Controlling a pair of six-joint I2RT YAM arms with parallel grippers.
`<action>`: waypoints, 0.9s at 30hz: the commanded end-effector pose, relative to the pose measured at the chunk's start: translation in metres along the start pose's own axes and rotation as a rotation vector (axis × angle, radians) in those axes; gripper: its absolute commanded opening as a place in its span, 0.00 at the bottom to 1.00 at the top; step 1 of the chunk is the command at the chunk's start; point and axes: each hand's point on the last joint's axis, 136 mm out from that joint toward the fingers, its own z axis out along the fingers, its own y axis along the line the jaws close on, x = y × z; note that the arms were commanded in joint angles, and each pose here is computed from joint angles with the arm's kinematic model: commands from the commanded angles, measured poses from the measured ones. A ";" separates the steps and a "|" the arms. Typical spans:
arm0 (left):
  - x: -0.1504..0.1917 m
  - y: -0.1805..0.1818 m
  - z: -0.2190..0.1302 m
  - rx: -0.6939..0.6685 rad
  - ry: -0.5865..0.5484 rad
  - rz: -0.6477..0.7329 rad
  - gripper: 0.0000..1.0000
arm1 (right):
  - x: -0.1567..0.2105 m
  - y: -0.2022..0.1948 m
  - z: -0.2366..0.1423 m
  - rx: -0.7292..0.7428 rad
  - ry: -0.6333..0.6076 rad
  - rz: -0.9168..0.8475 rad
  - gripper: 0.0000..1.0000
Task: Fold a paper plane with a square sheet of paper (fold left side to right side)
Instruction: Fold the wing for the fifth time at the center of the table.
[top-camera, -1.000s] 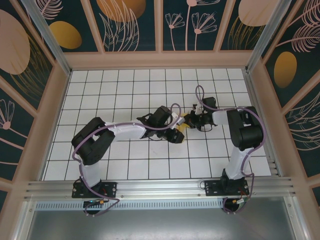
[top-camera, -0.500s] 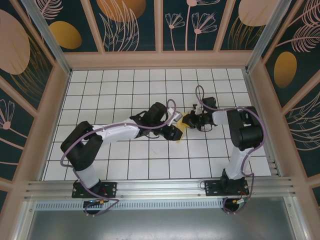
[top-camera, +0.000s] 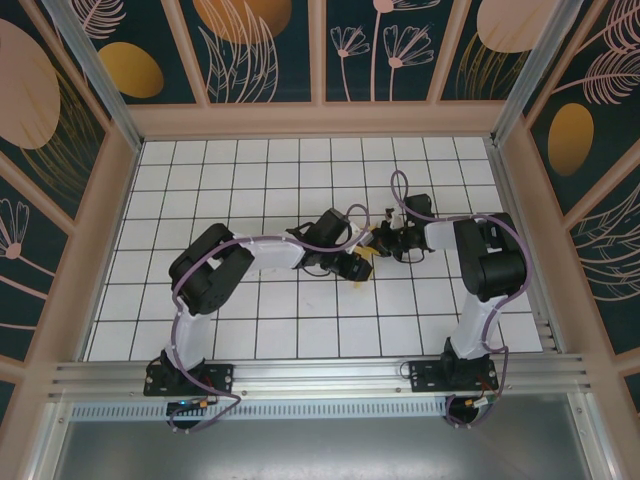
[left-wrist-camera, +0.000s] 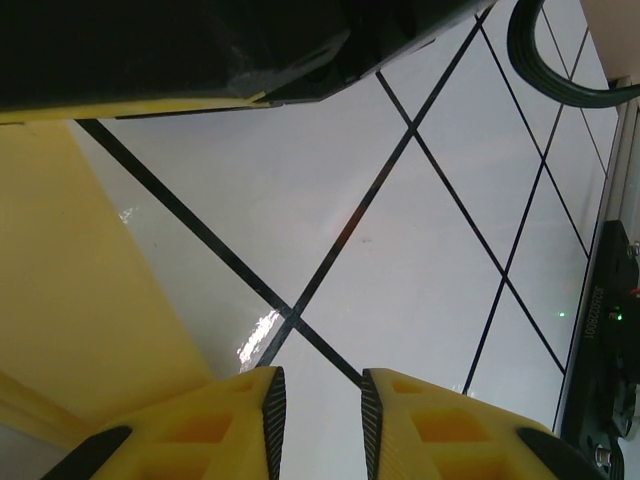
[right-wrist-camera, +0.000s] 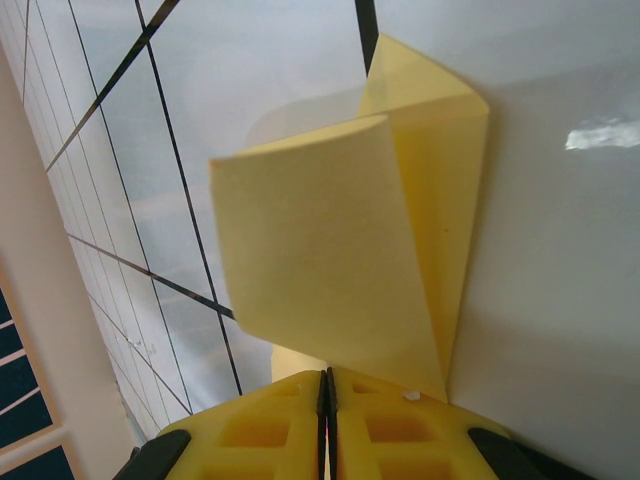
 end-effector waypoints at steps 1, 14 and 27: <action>0.022 0.011 0.007 -0.030 0.054 0.001 0.30 | 0.015 -0.044 0.010 0.156 0.026 0.063 0.14; 0.060 0.009 0.016 -0.062 0.142 0.006 0.29 | 0.017 -0.048 0.010 0.180 0.034 0.070 0.14; 0.089 -0.003 0.009 -0.069 0.177 0.001 0.29 | 0.016 -0.048 0.009 0.186 0.032 0.076 0.14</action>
